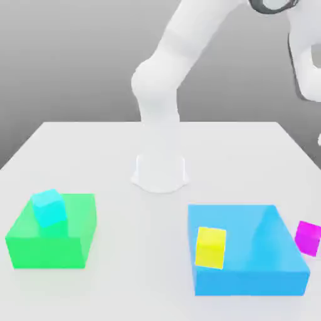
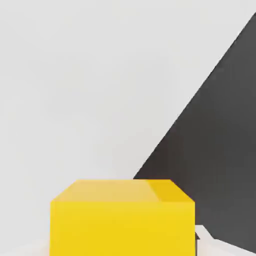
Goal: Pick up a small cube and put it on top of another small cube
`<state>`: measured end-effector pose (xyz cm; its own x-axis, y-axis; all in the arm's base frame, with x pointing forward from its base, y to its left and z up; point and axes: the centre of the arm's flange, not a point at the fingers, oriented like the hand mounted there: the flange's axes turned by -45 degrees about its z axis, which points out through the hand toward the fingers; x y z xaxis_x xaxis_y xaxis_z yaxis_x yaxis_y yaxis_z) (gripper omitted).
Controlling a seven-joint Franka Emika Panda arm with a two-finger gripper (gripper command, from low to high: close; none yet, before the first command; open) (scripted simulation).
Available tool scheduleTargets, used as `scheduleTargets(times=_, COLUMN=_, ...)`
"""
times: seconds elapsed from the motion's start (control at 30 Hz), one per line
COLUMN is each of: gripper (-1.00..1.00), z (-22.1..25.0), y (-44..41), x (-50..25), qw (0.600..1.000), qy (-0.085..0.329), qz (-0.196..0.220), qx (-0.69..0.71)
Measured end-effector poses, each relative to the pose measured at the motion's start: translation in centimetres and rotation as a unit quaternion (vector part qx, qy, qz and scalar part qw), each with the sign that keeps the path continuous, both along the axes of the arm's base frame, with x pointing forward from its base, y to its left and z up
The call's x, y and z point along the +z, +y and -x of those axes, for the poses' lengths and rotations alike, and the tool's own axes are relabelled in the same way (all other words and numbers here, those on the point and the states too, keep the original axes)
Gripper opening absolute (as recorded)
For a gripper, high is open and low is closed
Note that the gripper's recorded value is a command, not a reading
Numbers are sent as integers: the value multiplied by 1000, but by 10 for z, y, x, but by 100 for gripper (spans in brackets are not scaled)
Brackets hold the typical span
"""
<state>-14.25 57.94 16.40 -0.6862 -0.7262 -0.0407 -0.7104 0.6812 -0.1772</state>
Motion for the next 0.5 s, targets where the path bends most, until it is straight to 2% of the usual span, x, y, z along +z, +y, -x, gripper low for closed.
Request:
scheduleTargets(times=0.13, gripper=-100, z=100, y=-9, x=4, qw=992, qy=29, qz=-4, qx=120)
scheduleTargets(times=0.3, gripper=-100, z=222, y=-38, x=26, qw=962, qy=77, qz=-18, qx=261)
scheduleTargets(times=0.4, gripper=-100, z=242, y=-43, x=-14, qw=955, qy=87, qz=-22, qx=282)
scheduleTargets(times=0.43, gripper=100, z=243, y=-44, x=-26, qw=955, qy=87, qz=-22, qx=284)
scheduleTargets(times=0.5, gripper=100, z=243, y=-44, x=-26, qw=955, qy=87, qz=-22, qx=284)
